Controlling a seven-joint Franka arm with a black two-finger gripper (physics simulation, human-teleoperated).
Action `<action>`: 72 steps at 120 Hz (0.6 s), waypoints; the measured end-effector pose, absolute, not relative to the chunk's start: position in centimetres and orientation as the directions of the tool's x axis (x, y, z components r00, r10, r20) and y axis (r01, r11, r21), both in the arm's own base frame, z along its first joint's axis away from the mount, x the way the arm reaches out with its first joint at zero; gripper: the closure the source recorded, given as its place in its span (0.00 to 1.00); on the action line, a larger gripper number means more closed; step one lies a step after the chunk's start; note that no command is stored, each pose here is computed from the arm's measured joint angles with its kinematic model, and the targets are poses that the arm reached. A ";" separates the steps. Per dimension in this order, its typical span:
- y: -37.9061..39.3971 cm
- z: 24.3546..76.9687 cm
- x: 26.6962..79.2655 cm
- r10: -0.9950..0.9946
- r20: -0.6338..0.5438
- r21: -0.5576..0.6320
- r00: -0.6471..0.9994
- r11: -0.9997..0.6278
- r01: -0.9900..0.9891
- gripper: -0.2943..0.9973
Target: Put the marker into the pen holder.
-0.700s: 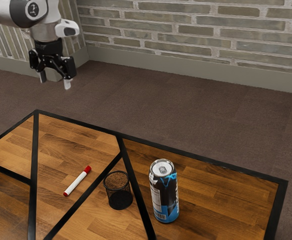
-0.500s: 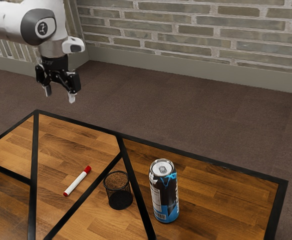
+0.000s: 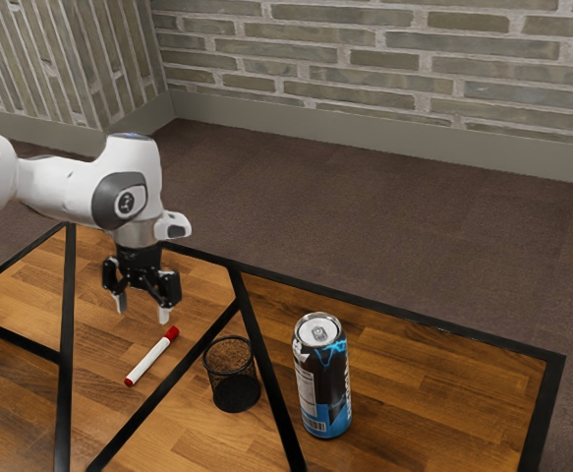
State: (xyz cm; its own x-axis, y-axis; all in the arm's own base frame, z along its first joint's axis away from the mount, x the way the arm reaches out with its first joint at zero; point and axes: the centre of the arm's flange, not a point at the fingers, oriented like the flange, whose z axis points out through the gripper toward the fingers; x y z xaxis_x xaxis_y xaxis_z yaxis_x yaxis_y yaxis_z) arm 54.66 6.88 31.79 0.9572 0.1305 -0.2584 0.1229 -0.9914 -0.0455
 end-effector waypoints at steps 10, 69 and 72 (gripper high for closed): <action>6.8 29.7 54.8 0.141 -0.259 -0.035 0.956 -0.990 0.137 0.23; 6.8 24.4 54.9 0.151 -0.205 -0.029 0.967 -0.988 0.149 0.23; 6.8 24.4 55.0 0.152 -0.201 -0.029 0.968 -0.988 0.149 0.23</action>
